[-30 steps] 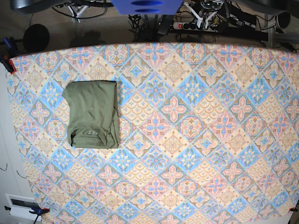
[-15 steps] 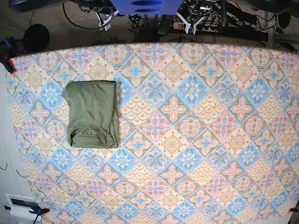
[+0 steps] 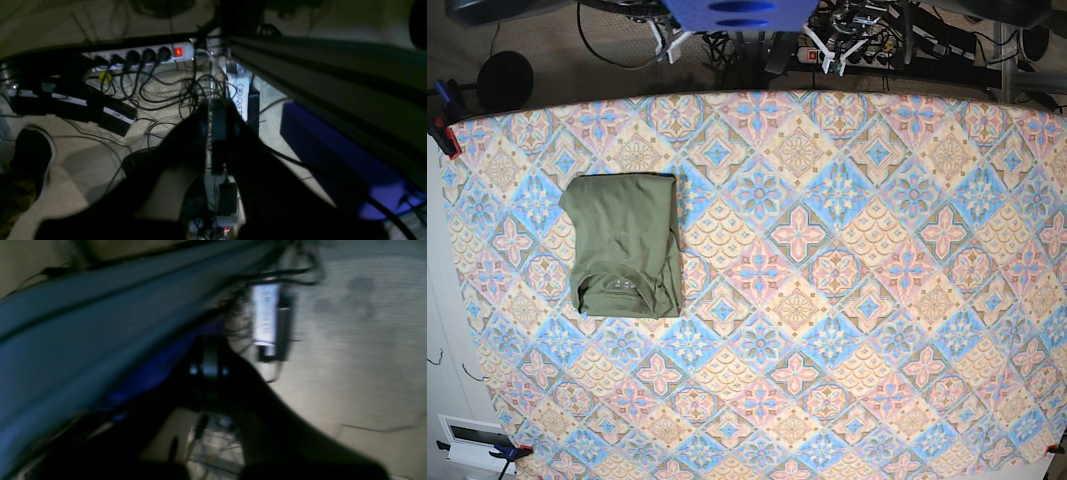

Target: Layout the t-shirt on the table in an organized manner, then fold the t-shirt properly

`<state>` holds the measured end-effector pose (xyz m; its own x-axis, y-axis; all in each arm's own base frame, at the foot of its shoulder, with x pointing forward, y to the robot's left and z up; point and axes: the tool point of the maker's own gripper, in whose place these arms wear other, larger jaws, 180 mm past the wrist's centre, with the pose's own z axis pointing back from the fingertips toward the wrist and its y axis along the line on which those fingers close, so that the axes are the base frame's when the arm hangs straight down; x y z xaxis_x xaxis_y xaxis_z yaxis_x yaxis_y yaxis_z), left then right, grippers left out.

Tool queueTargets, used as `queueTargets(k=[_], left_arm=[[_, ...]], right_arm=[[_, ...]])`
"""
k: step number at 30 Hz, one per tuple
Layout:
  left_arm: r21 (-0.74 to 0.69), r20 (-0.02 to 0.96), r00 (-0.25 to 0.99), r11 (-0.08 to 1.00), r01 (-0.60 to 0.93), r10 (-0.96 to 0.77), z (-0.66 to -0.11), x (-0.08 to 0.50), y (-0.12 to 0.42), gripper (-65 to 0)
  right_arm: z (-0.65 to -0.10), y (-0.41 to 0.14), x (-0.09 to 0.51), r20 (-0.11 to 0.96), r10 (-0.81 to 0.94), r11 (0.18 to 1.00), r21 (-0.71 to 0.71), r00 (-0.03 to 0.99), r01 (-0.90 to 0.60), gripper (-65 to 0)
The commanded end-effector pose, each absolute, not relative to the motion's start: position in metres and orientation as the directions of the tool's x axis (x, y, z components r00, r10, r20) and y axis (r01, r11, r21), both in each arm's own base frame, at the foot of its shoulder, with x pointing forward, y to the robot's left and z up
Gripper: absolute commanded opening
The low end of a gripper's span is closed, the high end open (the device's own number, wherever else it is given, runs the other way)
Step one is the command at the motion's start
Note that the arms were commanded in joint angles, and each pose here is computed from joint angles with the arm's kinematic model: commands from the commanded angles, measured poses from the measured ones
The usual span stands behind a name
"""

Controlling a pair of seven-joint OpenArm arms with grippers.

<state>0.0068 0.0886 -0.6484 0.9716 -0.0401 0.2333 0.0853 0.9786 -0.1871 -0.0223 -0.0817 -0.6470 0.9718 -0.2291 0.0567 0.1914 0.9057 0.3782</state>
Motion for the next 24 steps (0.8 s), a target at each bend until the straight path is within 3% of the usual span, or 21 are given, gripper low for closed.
queueTargets(k=[1, 7, 24], left_arm=[[-0.197, 0.238, 0.97, 0.976, 0.088, -0.039, -0.648, 0.006, 0.083, -65.0], [-0.214, 0.242, 0.969, 0.972, 0.092, -0.038, -0.647, 0.006, 0.071, -65.0], [-0.237, 0.257, 0.966, 0.969, 0.077, -0.014, -0.645, 0.017, 0.057, -65.0]], right_arm=[[-0.647, -0.084, -0.022, 0.064, -0.237, 0.905, 0.378, 0.969, 0.196, -65.0], [-0.654, -0.112, -0.017, 0.081, -0.293, 0.93, 0.254, 0.953, 0.264, -65.0], [-0.655, -0.124, -0.009, 0.095, -0.372, 0.91, 0.235, 0.923, 0.342, -65.0]])
